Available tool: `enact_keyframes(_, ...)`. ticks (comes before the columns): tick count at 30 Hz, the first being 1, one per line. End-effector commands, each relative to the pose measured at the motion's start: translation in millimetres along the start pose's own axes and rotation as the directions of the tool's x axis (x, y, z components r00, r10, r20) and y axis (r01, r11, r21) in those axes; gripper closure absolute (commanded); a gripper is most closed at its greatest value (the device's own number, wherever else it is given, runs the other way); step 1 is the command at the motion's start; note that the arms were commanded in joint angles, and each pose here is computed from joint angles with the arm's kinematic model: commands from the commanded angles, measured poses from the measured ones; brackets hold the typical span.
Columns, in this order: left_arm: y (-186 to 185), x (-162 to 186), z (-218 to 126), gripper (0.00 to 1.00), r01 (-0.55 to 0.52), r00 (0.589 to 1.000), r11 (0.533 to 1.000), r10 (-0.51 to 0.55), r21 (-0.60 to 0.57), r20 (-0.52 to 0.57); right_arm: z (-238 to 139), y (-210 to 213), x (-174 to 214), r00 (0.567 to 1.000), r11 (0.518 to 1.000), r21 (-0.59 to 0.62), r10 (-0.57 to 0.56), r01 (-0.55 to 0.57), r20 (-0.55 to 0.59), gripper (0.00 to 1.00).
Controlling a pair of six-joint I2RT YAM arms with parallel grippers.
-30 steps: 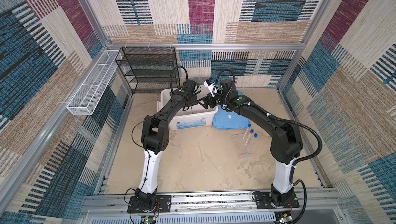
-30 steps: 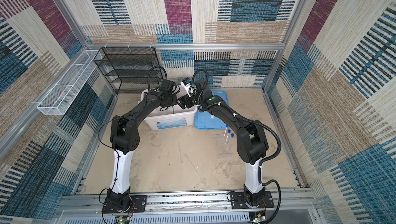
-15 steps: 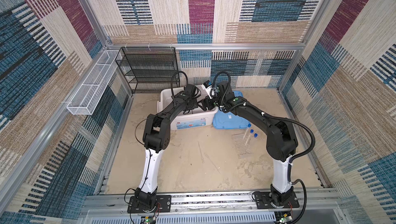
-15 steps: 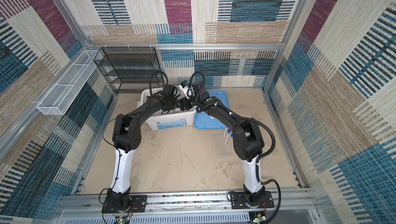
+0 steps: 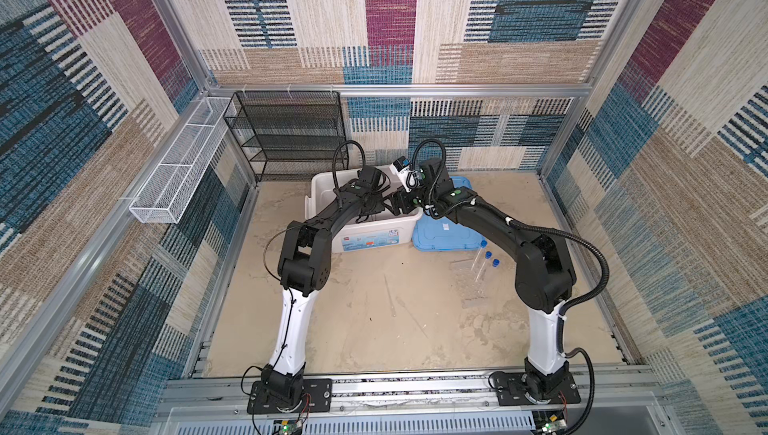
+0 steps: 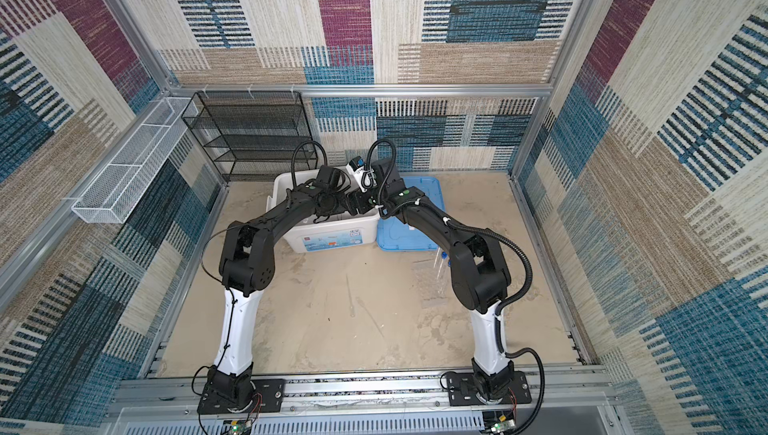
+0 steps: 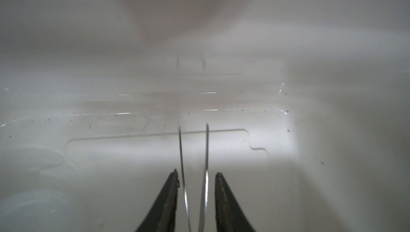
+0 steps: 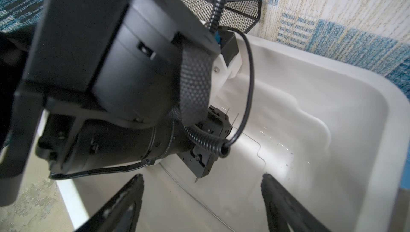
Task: Organize the chemistry lab equipment
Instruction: 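Lower the tweezers into the bin and open the left gripper, then withdraw the left gripper and lower it over the clear plastic dropper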
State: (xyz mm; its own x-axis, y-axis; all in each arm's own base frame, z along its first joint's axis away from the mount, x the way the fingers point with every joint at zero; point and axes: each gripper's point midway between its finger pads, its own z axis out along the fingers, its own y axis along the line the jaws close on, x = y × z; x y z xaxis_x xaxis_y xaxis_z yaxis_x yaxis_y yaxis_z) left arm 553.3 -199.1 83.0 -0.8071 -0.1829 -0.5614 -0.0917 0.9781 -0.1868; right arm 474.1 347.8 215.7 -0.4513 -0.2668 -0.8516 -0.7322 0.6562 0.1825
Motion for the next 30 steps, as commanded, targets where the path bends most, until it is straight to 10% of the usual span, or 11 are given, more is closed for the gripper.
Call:
enact_keyframes(1, 1.0, -9.3, -13.4, 0.55, -0.005, 1.0, 1.0, 0.005, -0.005, 0.025, -8.7, 5.6, -12.8, 1.0, 1.0, -0.007, -0.006, 0.007, 0.029, 0.15)
enact_keyframes(17, -21.2, -63.9, -155.9, 0.0, 0.036, 0.968, 0.98, -0.082, 0.195, 0.236, -68.1, 27.6, -61.9, 0.98, 1.0, -0.009, -0.005, 0.007, 0.2, 0.08)
enact_keyframes(30, -14.4, 4.7, -240.2, 0.0, 0.089, 0.988, 0.932, -0.127, 0.353, 0.087, -166.0, 64.2, -41.4, 0.961, 0.999, 0.004, -0.044, 0.044, 0.275, 0.0)
